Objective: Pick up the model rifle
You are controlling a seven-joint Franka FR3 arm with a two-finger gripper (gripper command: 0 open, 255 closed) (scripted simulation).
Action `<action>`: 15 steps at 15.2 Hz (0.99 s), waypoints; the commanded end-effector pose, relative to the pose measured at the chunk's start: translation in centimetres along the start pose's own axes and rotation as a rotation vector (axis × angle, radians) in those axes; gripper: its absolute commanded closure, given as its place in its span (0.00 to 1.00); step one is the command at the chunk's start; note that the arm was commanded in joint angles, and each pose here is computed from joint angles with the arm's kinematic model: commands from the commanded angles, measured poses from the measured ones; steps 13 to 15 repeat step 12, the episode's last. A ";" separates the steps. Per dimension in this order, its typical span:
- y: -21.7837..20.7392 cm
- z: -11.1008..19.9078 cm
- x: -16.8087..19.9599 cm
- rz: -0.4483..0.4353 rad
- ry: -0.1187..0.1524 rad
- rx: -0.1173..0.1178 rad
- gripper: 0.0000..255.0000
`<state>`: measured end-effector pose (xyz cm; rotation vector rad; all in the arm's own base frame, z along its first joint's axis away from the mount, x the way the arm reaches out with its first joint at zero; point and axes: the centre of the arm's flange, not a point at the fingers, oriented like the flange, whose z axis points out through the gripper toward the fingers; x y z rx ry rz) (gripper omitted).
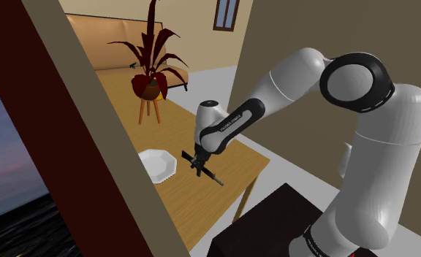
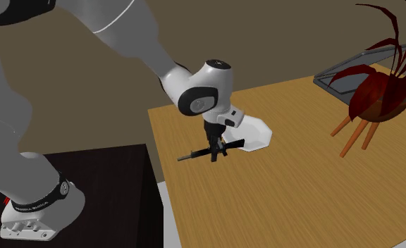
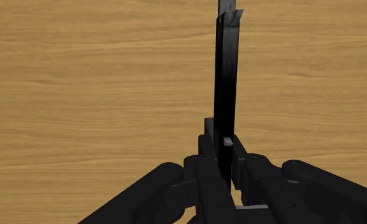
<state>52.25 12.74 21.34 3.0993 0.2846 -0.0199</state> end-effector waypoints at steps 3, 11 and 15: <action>0.0 -2.3 0.1 0.000 0.000 0.000 1.00; 0.1 -6.1 0.0 0.000 0.000 0.000 1.00; 0.2 -6.1 0.0 0.000 0.000 0.000 1.00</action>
